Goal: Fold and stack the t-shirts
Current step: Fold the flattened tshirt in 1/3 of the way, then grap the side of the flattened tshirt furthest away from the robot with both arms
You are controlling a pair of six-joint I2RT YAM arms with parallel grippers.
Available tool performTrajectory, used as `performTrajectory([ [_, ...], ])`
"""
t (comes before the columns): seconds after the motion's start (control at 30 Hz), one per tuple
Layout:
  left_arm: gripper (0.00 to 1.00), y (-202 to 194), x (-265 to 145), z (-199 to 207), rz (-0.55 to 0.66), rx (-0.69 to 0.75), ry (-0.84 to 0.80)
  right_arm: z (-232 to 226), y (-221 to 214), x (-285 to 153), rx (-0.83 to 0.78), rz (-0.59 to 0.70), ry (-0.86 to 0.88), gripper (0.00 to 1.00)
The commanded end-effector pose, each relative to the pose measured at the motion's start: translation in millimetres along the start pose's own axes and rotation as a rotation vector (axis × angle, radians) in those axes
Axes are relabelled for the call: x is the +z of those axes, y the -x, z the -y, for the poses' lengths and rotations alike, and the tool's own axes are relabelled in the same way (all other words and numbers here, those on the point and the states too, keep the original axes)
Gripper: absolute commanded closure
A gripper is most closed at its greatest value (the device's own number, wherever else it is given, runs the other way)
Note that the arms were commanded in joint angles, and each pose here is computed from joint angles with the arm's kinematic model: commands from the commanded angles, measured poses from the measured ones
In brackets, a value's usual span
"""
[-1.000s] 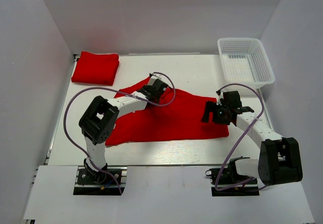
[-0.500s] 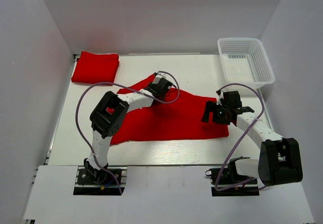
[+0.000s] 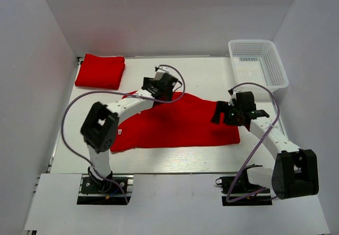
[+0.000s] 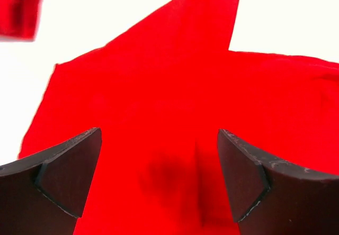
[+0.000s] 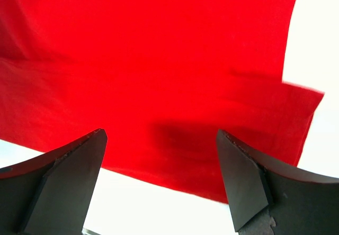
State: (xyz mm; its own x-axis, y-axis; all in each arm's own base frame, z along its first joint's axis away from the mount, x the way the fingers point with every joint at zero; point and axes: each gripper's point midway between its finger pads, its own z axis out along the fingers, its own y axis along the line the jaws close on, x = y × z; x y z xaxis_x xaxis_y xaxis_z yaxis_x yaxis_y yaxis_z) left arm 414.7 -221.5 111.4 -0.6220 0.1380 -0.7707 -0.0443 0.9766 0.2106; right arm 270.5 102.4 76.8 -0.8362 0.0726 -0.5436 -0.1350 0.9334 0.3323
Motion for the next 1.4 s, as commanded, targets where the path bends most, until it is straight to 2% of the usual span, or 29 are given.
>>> performTrajectory([
  [0.0, 0.00, 9.3, -41.8, -38.6, 0.014, -0.085, 0.030, -17.1, 38.1, -12.1, -0.039, 0.119, 0.057, 0.10],
  [0.17, 0.00, -51.1, -58.2, -56.4, -0.116, -0.138, 0.015, -28.9, 42.0, -2.4, -0.034, 0.108, 0.132, 0.10],
  [0.2, 0.00, -75.5, -57.7, -61.3, -0.167, -0.120, 0.023, -34.3, 41.0, -0.8, -0.038, 0.103, 0.159, 0.10],
  [0.37, 0.00, -134.3, -63.8, -72.1, -0.293, -0.185, 0.003, -26.0, 20.8, 15.3, -0.005, 0.031, 0.148, 0.10],
  [0.4, 0.00, -157.7, -65.3, -78.3, -0.336, -0.192, 0.021, -23.6, 15.6, 17.8, 0.001, 0.015, 0.141, 0.10],
  [0.67, 0.00, -236.6, -86.6, -111.0, -0.483, -0.328, 0.067, -4.2, -24.4, 30.1, 0.058, -0.088, 0.072, 0.10],
  [0.8, 0.00, -250.8, -97.9, -118.8, -0.530, -0.326, 0.079, -3.4, -30.0, 33.2, 0.055, -0.096, 0.077, 0.10],
  [0.9, 0.00, -237.6, -104.2, -125.6, -0.506, -0.328, 0.081, -7.8, -15.6, 29.5, 0.023, -0.052, 0.093, 0.10],
  [1.0, 0.00, -184.0, -103.6, -117.7, -0.384, -0.318, 0.015, -12.3, 9.5, 21.8, -0.014, 0.024, 0.090, 0.10],
  [1.03, 0.00, -147.6, -102.5, -112.0, -0.299, -0.336, -0.014, -12.7, 17.9, 18.6, -0.023, 0.050, 0.084, 0.10],
  [1.1, 0.00, -110.1, -94.6, -109.9, -0.203, -0.283, -0.013, -17.9, 39.7, 11.5, -0.045, 0.113, 0.085, 0.10],
  [1.13, 0.00, -73.3, -95.2, -103.3, -0.130, -0.283, -0.040, -17.6, 46.8, 8.9, -0.057, 0.136, 0.073, 0.10],
  [1.2, 0.00, -32.3, -87.3, -95.9, -0.037, -0.189, -0.056, -18.2, 68.4, 3.6, -0.076, 0.186, 0.047, 0.10],
  [1.23, 0.00, -6.6, -76.2, -84.7, -0.006, -0.149, -0.051, -16.5, 71.5, 3.7, -0.076, 0.185, 0.038, 0.10],
  [1.3, 0.00, 18.8, -60.3, -80.8, 0.029, -0.040, 0.001, -19.8, 90.2, 1.8, -0.084, 0.206, 0.029, 0.10],
  [1.33, 0.00, 55.7, -60.4, -74.9, 0.088, -0.051, 0.010, -21.2, 98.2, -0.6, -0.087, 0.220, 0.028, 0.10],
  [1.37, 0.00, 51.7, -32.3, -66.2, 0.051, -0.004, 0.052, -21.1, 99.5, -0.1, -0.086, 0.221, 0.024, 0.10],
])
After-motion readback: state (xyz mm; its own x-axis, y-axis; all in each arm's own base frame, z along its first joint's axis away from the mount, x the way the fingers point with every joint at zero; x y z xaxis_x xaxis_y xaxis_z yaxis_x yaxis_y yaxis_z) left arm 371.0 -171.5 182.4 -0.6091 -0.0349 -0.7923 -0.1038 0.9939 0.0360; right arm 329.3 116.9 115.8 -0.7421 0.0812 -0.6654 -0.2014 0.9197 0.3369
